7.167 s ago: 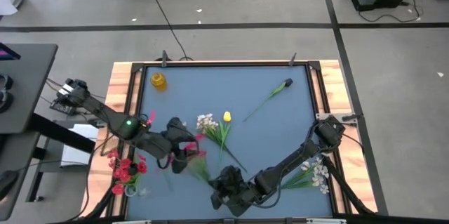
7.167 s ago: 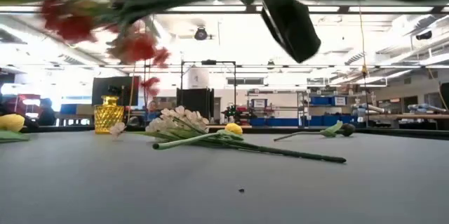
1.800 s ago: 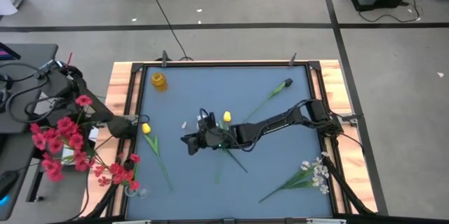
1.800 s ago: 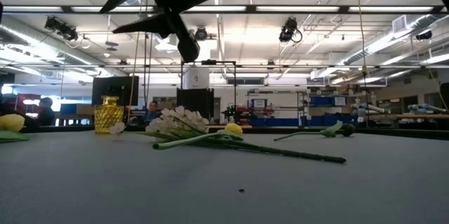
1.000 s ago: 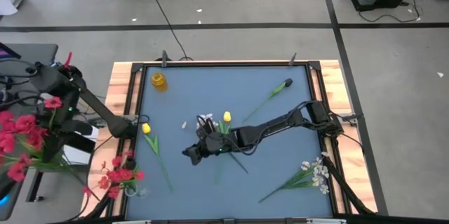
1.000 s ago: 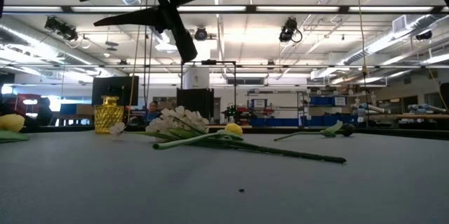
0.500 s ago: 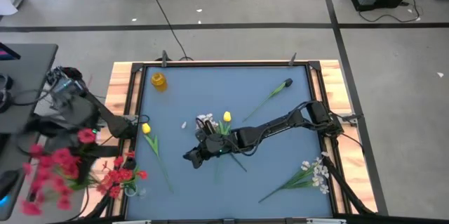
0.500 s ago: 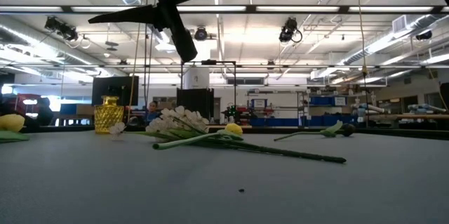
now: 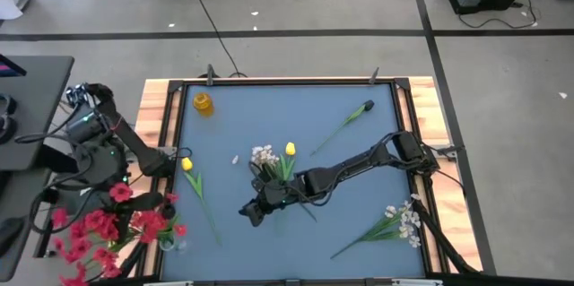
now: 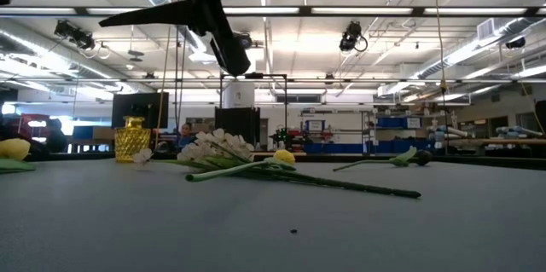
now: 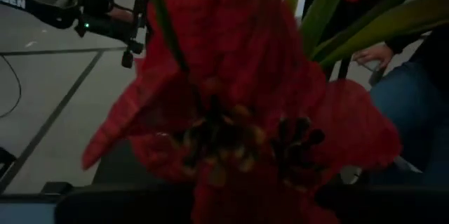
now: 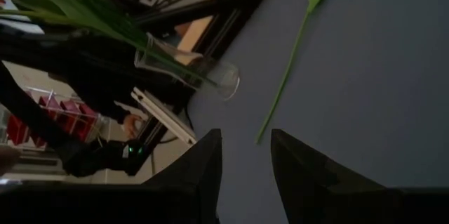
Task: Sort flowers into vase by color
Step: Put the red flowers into the transparent vase
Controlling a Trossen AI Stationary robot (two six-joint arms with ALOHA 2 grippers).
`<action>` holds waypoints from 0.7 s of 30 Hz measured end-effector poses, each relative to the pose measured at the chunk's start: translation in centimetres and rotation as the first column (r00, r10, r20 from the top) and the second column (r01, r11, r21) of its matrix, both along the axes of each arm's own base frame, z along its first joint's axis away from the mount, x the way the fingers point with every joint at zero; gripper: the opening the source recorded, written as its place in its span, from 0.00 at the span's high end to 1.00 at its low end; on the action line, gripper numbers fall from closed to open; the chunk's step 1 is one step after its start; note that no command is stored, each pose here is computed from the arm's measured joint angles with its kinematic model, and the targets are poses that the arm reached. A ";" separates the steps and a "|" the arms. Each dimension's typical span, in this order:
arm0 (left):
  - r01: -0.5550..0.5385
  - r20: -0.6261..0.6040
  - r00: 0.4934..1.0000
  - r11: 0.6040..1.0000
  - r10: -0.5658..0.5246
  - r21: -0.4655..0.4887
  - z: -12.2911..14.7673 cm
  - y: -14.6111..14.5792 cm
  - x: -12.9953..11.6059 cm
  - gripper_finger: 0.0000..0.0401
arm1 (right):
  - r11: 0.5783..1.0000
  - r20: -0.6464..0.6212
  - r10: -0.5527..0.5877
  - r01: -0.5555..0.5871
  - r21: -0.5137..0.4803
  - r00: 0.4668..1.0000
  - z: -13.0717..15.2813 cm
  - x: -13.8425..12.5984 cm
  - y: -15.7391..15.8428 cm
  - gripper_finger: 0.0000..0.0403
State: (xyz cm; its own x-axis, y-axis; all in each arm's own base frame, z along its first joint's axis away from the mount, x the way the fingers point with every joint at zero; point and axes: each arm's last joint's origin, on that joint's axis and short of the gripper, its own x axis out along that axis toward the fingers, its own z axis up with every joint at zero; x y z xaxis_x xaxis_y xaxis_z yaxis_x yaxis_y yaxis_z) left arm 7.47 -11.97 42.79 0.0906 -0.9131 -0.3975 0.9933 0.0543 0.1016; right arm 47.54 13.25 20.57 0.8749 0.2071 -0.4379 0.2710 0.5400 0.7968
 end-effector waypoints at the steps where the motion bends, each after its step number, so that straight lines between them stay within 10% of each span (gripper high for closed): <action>1: 0.000 -0.006 1.000 1.000 0.000 0.004 0.0 -0.2 0.0 0.97 | 1.000 -0.003 0.004 -0.004 0.001 1.000 0.0 0.0 0.0 0.67; 21: -0.071 -0.159 0.984 0.997 0.077 0.044 -0.8 -1.9 0.9 0.94 | 1.000 -0.007 -0.002 0.002 0.021 1.000 0.0 -0.1 0.2 0.67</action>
State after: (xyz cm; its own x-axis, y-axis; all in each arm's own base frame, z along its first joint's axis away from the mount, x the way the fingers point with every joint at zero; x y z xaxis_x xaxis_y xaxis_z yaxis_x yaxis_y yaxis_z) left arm 8.38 -13.85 42.04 0.0892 -0.8901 -0.4470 0.9903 0.1272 -0.0558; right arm 47.48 13.42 20.55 0.8721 0.2144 -0.4399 0.2779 0.5229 0.8058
